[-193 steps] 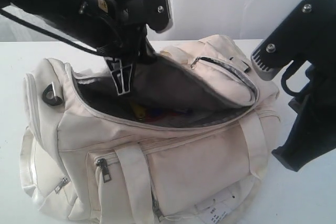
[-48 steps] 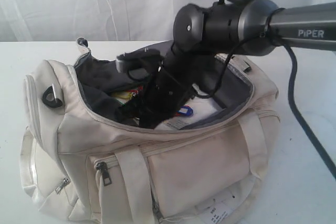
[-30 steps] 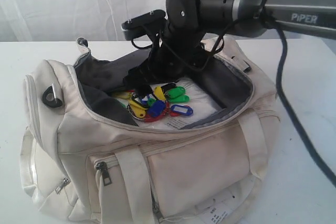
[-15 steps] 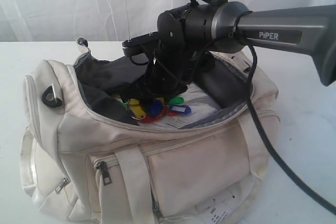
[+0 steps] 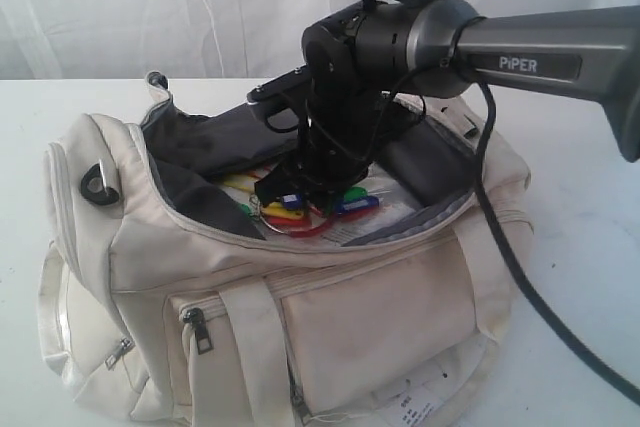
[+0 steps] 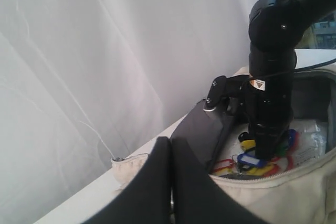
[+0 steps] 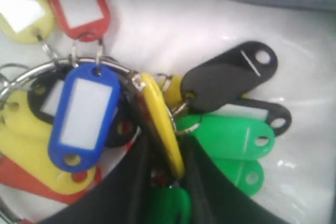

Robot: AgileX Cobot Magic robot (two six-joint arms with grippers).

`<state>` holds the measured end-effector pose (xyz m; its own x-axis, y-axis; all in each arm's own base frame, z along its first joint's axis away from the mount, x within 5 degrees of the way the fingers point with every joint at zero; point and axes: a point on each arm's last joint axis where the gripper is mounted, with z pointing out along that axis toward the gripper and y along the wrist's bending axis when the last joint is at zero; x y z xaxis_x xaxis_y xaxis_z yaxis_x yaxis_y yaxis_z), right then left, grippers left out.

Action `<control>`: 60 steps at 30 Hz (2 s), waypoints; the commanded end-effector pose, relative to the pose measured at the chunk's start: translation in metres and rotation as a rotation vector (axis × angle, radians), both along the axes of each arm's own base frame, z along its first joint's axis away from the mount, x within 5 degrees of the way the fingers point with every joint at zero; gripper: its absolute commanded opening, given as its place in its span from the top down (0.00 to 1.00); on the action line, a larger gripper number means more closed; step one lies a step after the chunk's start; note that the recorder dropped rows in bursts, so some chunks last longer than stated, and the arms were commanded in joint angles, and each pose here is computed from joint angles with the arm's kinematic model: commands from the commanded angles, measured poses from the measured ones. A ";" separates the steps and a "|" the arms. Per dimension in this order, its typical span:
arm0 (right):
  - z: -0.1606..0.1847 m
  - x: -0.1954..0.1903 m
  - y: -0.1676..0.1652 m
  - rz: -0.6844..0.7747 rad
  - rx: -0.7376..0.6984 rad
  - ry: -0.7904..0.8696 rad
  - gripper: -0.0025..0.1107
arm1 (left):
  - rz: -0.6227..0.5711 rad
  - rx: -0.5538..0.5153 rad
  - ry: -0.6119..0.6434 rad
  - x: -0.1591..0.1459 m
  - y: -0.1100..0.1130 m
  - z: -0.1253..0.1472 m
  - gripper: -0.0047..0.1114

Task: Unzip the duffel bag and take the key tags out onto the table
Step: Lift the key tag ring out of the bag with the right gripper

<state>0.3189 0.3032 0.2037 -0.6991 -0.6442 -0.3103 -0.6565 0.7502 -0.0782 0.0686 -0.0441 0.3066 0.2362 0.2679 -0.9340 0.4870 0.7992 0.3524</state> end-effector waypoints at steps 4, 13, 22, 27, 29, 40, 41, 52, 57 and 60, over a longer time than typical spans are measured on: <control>0.040 -0.007 -0.017 0.005 -0.021 -0.077 0.98 | 0.025 -0.033 -0.078 -0.006 0.006 -0.010 0.96; 0.092 -0.020 -0.029 0.004 0.077 -0.177 0.98 | 0.033 -0.006 -0.079 -0.004 0.006 -0.018 0.96; 0.132 -0.035 -0.044 0.001 0.132 -0.237 0.98 | 0.035 0.021 -0.010 0.007 -0.001 -0.024 0.96; 0.153 -0.046 -0.056 0.010 0.144 -0.262 0.98 | 0.041 0.053 0.044 0.018 -0.007 -0.030 0.96; 0.161 -0.051 -0.061 0.013 0.139 -0.268 0.98 | 0.043 0.067 0.066 0.023 -0.009 -0.033 0.96; 0.197 -0.079 -0.100 0.004 0.042 -0.297 0.98 | -0.026 0.153 0.348 0.057 -0.039 -0.027 0.96; 0.200 -0.082 -0.103 0.000 0.035 -0.300 0.98 | -0.032 0.169 0.376 0.061 -0.042 -0.028 0.96; 0.208 -0.109 -0.136 -0.007 0.012 -0.345 0.98 | -0.095 0.251 0.575 0.086 -0.065 -0.027 0.96; 0.177 -0.129 -0.155 -0.006 -0.043 -0.272 0.98 | -0.097 0.243 0.578 0.087 -0.066 -0.025 0.96; 0.158 -0.140 -0.168 -0.017 -0.095 -0.247 0.98 | -0.097 0.243 0.578 0.087 -0.066 -0.025 0.96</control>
